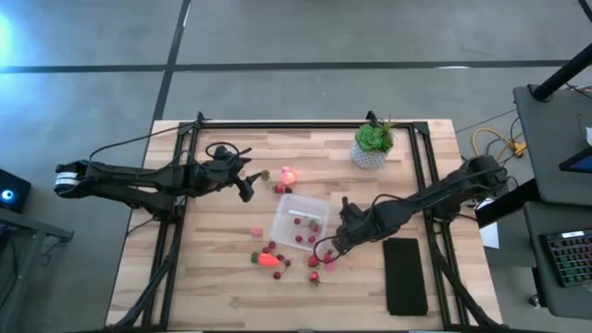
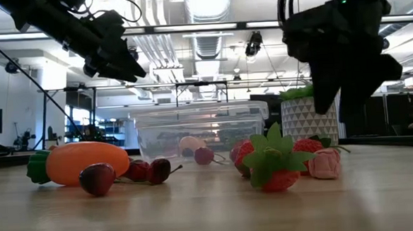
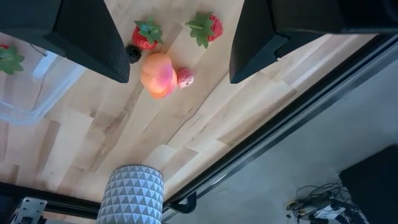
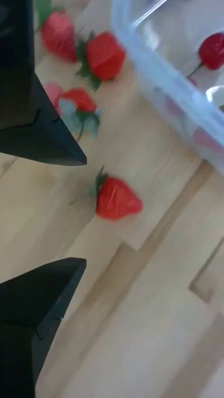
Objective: Pick and placing Produce into tupperware
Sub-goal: Put the red strawberry into the transparent container
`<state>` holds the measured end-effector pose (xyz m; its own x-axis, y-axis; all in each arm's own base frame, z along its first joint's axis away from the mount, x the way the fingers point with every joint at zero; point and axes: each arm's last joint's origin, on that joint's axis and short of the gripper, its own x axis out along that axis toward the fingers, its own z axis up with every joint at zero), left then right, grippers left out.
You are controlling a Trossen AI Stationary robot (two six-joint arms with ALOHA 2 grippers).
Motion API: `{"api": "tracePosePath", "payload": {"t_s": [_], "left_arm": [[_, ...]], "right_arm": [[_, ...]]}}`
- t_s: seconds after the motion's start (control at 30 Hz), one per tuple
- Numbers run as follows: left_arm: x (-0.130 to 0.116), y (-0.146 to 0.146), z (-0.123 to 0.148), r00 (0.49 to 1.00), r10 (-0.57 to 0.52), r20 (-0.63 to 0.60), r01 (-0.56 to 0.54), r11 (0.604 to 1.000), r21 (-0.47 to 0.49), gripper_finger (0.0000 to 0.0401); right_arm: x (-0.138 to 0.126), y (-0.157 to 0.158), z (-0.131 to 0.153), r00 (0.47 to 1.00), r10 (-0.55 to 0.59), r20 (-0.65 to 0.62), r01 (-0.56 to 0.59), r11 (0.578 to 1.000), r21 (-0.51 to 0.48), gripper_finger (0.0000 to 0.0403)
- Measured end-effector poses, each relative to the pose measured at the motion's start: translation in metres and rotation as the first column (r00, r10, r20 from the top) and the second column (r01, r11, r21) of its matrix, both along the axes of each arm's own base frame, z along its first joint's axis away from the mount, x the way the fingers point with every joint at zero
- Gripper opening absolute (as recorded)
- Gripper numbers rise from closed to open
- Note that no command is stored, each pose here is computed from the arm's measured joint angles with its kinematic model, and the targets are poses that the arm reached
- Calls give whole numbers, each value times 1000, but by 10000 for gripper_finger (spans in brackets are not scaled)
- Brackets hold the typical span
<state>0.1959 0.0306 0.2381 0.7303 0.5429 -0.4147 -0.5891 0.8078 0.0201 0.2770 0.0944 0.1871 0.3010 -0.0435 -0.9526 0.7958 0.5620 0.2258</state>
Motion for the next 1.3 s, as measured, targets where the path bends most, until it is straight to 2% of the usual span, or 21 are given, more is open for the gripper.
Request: {"api": "tracePosePath", "payload": {"t_s": [0.27,0.5,0.67,1.13,1.3], "left_arm": [[0,0,0,1000,-1,4,1,1000,-2,262],[0,0,0,1000,-14,7,14,1000,-10,262],[0,0,0,1000,-14,7,14,1000,-10,262],[2,-1,8,999,-22,31,23,1000,-12,262],[2,-1,9,999,-27,33,27,1000,-14,262]], "right_arm": [[16,2,-4,998,-50,30,49,998,33,251],[24,3,-23,986,-159,-58,163,984,73,249],[34,5,-32,979,-187,-83,192,979,66,248],[61,12,-47,978,-154,-142,152,988,-23,232],[64,10,-42,975,-175,-135,161,981,-111,211]]}}
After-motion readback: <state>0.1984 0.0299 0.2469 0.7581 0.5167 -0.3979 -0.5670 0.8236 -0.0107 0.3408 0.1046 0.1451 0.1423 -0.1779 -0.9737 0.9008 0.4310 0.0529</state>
